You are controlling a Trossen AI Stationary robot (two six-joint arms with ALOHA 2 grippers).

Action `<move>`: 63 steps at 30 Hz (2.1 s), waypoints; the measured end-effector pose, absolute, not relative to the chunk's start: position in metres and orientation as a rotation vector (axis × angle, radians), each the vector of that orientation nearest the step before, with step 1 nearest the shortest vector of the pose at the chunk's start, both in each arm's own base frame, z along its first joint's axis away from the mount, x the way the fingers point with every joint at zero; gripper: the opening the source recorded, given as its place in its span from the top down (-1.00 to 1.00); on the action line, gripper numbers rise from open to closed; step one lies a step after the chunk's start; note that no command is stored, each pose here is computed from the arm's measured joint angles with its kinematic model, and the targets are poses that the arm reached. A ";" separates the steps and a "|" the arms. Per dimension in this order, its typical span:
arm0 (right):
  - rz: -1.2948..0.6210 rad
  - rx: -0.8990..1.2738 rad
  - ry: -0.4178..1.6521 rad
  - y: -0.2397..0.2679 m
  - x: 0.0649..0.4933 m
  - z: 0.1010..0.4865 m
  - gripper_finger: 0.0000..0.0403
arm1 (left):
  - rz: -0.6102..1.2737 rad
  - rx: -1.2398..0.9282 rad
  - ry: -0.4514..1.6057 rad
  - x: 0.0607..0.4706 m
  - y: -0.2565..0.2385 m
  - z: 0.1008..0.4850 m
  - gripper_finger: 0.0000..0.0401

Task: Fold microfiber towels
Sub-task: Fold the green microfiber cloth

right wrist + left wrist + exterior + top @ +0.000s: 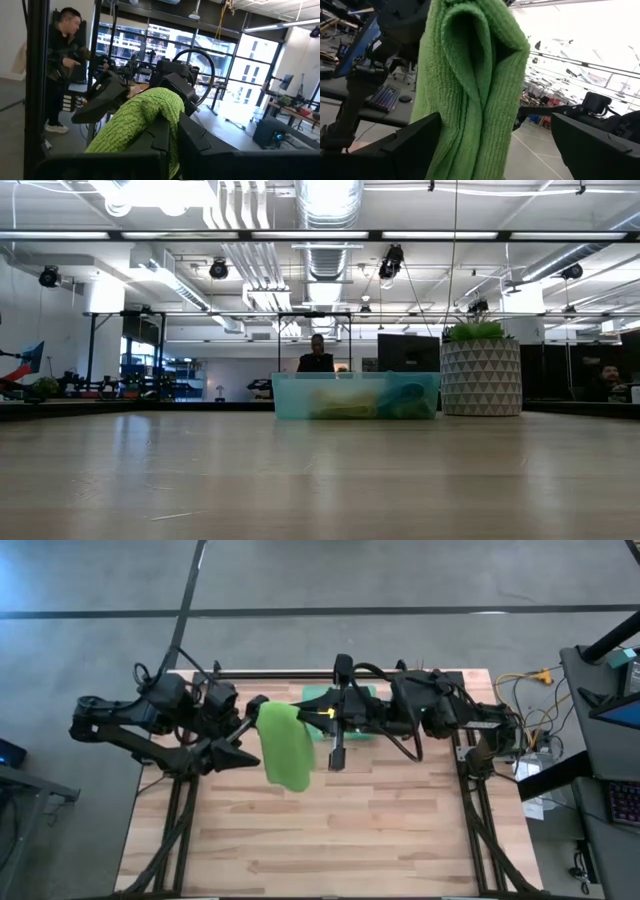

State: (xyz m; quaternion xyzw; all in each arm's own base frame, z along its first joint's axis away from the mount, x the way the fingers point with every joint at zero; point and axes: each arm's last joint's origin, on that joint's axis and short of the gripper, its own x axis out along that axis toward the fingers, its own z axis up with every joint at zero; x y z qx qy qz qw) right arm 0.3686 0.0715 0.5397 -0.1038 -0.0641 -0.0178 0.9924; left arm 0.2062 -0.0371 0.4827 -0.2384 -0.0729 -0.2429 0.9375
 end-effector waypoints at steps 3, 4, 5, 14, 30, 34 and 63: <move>-0.039 -0.206 -0.127 0.070 0.369 0.539 0.96 | -0.497 -0.488 -0.134 0.212 -0.039 0.480 -0.79; -0.039 -0.208 -0.127 0.070 0.369 0.539 0.96 | -0.495 -0.489 -0.126 0.214 -0.039 0.478 -0.79; -0.039 -0.211 -0.127 0.070 0.369 0.539 0.96 | -0.493 -0.490 -0.118 0.216 -0.039 0.477 -0.79; 0.049 -0.170 -0.145 0.074 0.369 0.540 0.96 | -0.478 -0.479 -0.114 0.219 -0.037 0.474 -0.79; 0.095 -0.170 -0.214 0.085 0.364 0.547 0.96 | -0.322 -0.424 -0.157 0.188 -0.023 0.483 -0.79; 0.093 -0.168 -0.244 0.085 0.364 0.550 0.96 | -0.364 -0.418 -0.148 0.188 -0.024 0.483 -0.79; 0.320 -0.115 -0.326 0.092 0.365 0.553 0.96 | -0.473 -0.445 -0.139 0.201 -0.028 0.482 -0.79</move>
